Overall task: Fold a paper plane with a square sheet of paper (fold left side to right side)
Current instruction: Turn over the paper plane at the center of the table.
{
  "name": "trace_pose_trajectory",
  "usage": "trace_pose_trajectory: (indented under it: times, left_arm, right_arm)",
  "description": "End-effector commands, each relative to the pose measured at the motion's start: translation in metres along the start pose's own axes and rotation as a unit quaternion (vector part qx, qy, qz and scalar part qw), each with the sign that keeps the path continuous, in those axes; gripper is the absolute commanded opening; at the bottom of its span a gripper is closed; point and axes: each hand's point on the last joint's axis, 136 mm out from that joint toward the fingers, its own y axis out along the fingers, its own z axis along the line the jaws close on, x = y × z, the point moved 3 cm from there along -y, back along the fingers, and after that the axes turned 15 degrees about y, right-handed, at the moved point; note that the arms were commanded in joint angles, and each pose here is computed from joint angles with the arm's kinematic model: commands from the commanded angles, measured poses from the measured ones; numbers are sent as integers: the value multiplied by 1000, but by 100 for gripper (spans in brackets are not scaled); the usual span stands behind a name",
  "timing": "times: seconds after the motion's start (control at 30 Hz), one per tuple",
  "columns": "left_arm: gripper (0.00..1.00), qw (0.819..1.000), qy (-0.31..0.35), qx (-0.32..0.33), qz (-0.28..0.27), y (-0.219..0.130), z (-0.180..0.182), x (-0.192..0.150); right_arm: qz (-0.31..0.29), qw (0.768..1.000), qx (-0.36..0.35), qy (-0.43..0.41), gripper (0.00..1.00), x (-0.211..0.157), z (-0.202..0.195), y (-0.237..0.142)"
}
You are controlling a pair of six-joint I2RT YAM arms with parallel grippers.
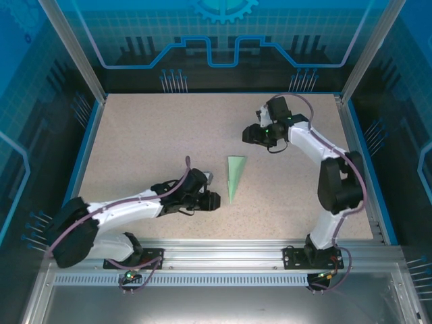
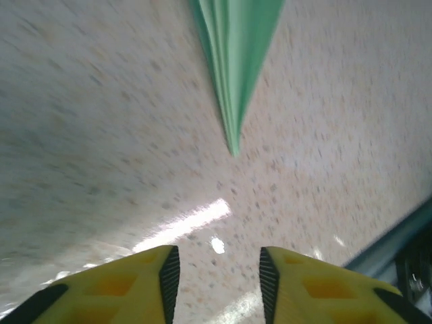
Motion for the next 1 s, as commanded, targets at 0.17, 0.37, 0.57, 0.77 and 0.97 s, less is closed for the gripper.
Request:
trace_pose_trajectory:
  times: [0.17,0.37,0.57,0.77,0.97]
  left_arm:
    - [56,975,-8,196,-103,-45,43,42]
    - [59,974,-15,199,-107,-46,41,48]
    - [60,973,-13,205,-106,-49,43,46]
    - [60,971,-14,213,-108,-53,46,45]
    - [61,967,-17,229,-114,-65,51,43]
  right_arm:
    - [70,992,-100,8,58,-94,-13,34]
    - [91,984,-151,17,47,-113,-31,60]
    - [84,985,-148,8,20,-113,-31,55]
    - [94,995,-28,-24,0,-111,18,32]
    - [117,990,71,-38,0,-121,38,12]
